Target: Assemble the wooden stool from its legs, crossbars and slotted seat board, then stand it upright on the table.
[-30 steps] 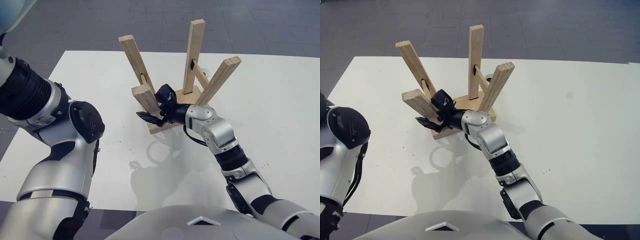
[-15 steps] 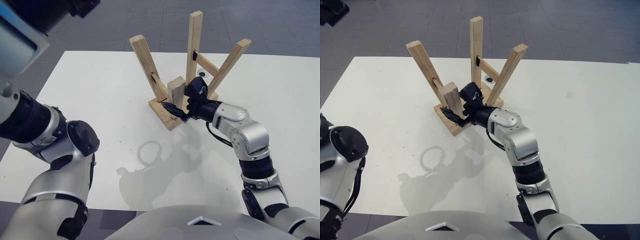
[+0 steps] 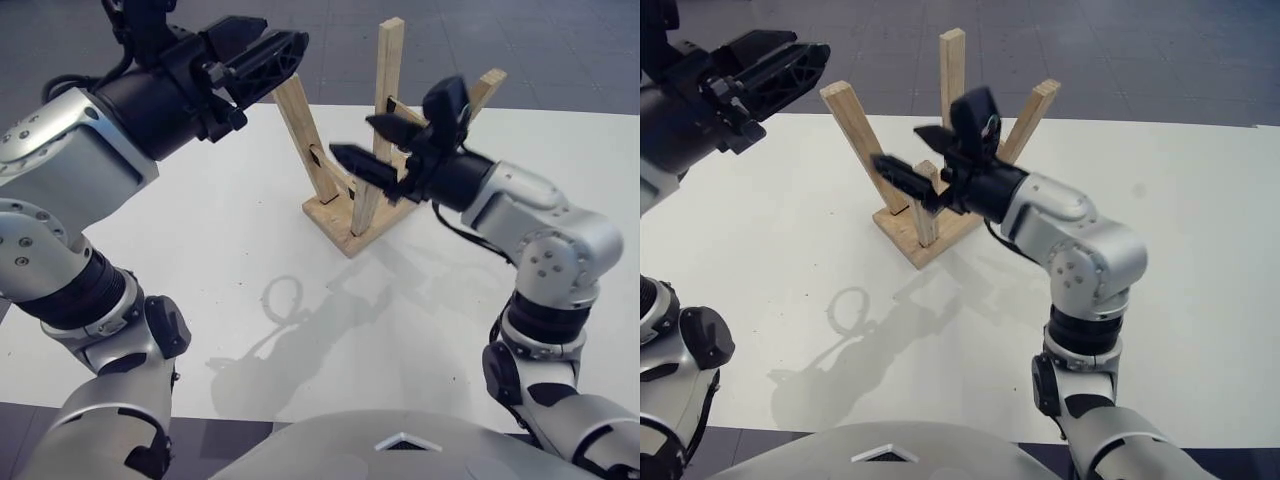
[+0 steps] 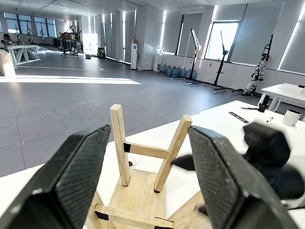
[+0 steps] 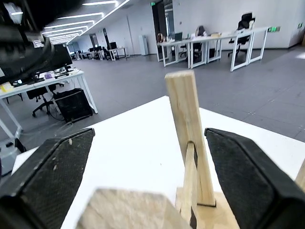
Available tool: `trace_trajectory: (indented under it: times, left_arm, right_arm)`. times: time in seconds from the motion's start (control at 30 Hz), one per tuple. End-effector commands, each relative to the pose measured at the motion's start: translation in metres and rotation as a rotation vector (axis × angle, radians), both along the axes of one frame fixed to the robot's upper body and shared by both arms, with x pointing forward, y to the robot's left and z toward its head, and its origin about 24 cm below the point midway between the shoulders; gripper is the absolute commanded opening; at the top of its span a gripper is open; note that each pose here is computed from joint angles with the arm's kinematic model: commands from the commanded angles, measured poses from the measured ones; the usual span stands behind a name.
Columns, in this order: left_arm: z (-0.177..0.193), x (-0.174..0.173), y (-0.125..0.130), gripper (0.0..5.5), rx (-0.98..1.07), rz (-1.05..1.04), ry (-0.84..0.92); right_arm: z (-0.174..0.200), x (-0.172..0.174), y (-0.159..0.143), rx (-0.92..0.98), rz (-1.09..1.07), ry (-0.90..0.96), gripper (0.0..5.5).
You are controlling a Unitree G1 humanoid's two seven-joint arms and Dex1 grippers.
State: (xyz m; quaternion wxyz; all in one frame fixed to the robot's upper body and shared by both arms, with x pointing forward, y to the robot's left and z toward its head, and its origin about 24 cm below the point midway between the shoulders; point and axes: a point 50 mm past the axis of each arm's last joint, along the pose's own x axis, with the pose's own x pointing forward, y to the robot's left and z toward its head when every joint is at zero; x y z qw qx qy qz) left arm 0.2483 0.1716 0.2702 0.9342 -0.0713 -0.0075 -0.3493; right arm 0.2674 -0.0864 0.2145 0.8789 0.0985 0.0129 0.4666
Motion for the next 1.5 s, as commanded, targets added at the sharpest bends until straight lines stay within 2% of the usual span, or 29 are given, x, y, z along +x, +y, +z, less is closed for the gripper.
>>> trace_trajectory:
  times: [0.03, 0.13, 0.3, 0.4, 0.87, 1.07, 1.23, 1.4, 1.5]
  left_arm:
    - [-0.007, -0.001, 0.005, 3.04, 0.023, 0.015, 0.015]
    - [-0.016, -0.004, 0.0, 3.04, 0.03, -0.017, 0.039]
    - [-0.039, -0.016, -0.034, 3.04, 0.065, -0.147, 0.093]
    - [-0.051, -0.018, -0.046, 3.04, 0.115, -0.162, 0.121]
    - [-0.087, 0.001, -0.072, 3.04, 0.322, -0.141, 0.145]
    - [-0.091, 0.004, -0.075, 2.1, 0.269, -0.165, 0.092]
    - [-0.095, -0.005, -0.056, 1.37, 0.252, -0.307, 0.078]
    - [-0.101, -0.008, -0.017, 1.27, 0.344, -0.481, 0.117]
    - [-0.096, -0.003, -0.003, 1.25, 0.347, -0.542, 0.09]
  right_arm:
    - [0.029, -0.001, -0.004, 0.085, 0.015, -0.011, 4.26]
    - [0.038, 0.006, -0.012, 0.128, -0.044, -0.003, 4.26]
    - [0.048, 0.036, -0.045, 0.128, -0.272, -0.015, 4.26]
    - [0.051, 0.045, -0.057, 0.123, -0.355, -0.035, 4.26]
    - [0.063, 0.051, -0.07, 0.144, -0.428, -0.089, 4.26]
    - [0.074, 0.055, -0.08, 0.155, -0.463, -0.129, 4.29]
    - [0.085, 0.058, -0.104, 0.154, -0.47, -0.151, 4.29]
    - [0.098, 0.06, -0.151, 0.176, -0.34, -0.145, 4.29]
    - [0.097, 0.051, -0.162, 0.173, -0.119, -0.09, 4.29]
